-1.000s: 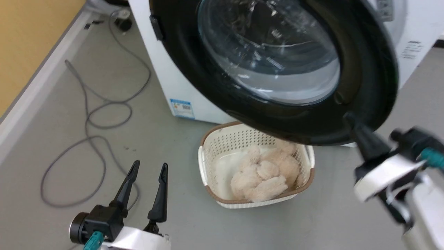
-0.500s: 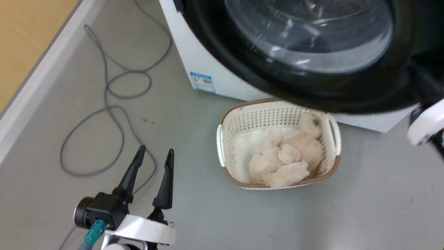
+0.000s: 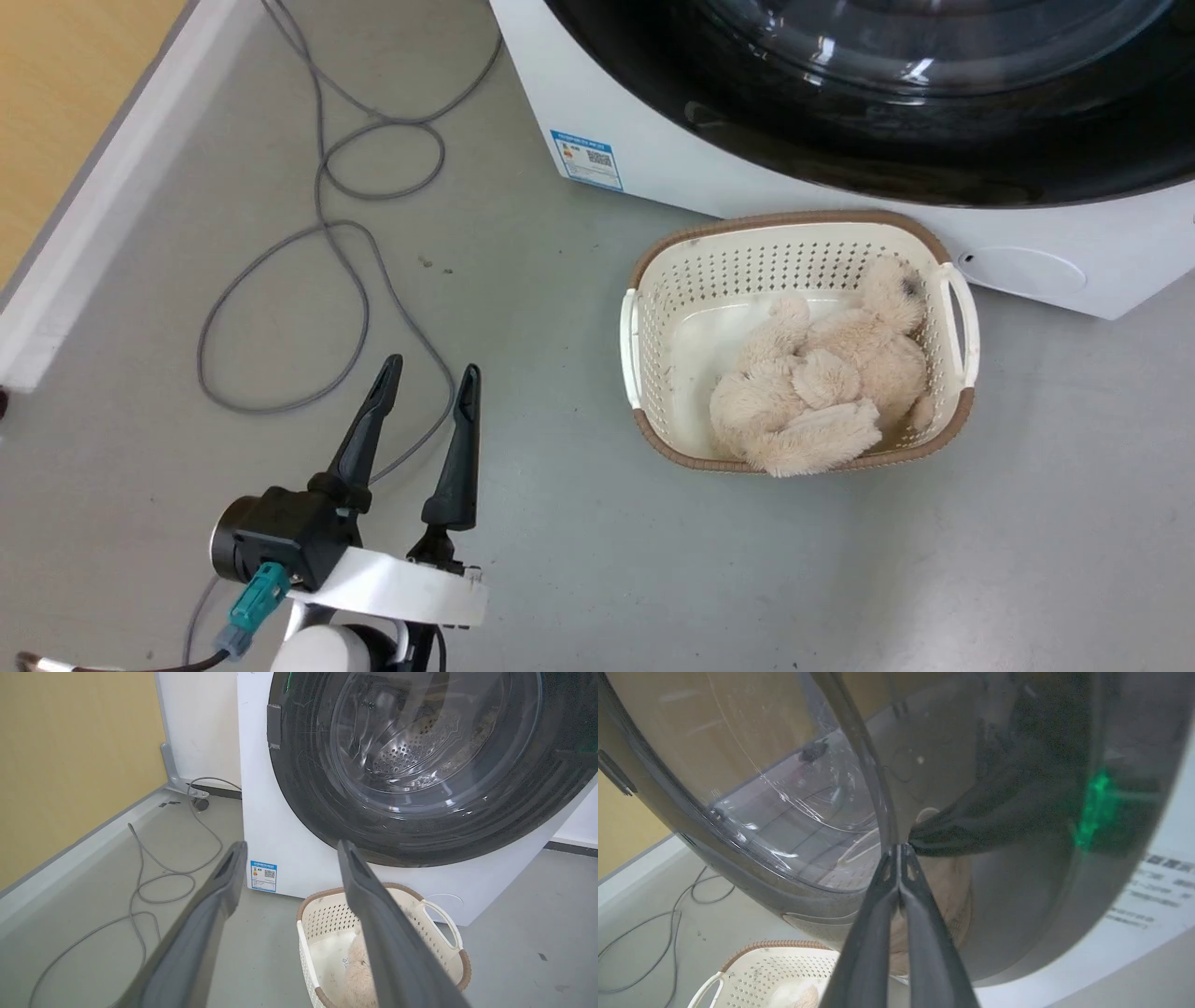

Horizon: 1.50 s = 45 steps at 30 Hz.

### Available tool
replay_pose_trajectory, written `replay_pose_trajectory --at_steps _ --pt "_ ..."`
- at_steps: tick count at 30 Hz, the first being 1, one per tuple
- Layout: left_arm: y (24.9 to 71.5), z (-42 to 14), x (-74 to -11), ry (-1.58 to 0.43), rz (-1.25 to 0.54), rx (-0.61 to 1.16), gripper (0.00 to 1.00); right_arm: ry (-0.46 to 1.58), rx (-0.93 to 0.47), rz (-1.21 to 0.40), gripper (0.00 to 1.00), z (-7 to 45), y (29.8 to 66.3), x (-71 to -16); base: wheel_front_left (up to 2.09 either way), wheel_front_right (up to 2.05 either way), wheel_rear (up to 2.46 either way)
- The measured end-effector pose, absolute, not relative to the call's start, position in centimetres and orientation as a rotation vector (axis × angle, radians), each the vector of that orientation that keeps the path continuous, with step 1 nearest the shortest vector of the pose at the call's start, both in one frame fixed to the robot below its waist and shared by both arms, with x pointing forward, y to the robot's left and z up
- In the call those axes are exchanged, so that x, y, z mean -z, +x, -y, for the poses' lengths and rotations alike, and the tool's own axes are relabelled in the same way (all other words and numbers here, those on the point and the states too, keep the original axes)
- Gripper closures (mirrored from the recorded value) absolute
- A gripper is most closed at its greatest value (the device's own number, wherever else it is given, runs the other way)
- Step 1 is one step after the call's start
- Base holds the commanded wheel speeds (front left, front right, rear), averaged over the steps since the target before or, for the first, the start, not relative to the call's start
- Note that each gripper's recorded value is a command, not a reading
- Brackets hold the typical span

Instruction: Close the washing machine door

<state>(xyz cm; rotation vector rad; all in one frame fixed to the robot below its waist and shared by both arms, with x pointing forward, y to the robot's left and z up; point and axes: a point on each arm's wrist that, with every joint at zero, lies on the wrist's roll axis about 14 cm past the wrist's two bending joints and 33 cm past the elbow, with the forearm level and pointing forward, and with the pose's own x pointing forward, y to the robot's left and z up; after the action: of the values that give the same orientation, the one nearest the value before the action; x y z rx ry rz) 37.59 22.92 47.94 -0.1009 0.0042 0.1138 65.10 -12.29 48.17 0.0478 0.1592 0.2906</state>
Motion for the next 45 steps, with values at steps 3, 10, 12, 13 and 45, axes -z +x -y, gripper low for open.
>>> replay_pose_trajectory --at_steps 3,10,12,13,45 --pt "37.6 -23.0 -48.1 -0.106 0.000 -0.119 0.00 0.054 -0.282 -0.156 1.00 12.2 65.1 -48.2 0.00 0.00 0.00" --pt "37.4 -22.8 -49.4 -0.114 0.042 -0.113 0.00 0.065 -0.253 -0.070 1.00 13.0 64.2 -50.8 0.00 0.00 0.00" --pt "37.3 -22.8 -50.0 -0.116 0.060 -0.112 0.00 0.062 -0.245 -0.039 1.00 13.3 63.5 -51.9 0.00 0.00 0.00" --pt "37.2 -22.7 -50.2 -0.119 0.068 -0.111 0.00 0.061 -0.242 -0.028 1.00 13.5 63.0 -52.2 0.00 0.00 0.00" --pt "35.2 -17.7 -50.8 -0.153 0.088 0.012 0.00 0.062 -0.107 0.199 0.00 17.2 37.5 -54.5 0.00 0.00 0.00"
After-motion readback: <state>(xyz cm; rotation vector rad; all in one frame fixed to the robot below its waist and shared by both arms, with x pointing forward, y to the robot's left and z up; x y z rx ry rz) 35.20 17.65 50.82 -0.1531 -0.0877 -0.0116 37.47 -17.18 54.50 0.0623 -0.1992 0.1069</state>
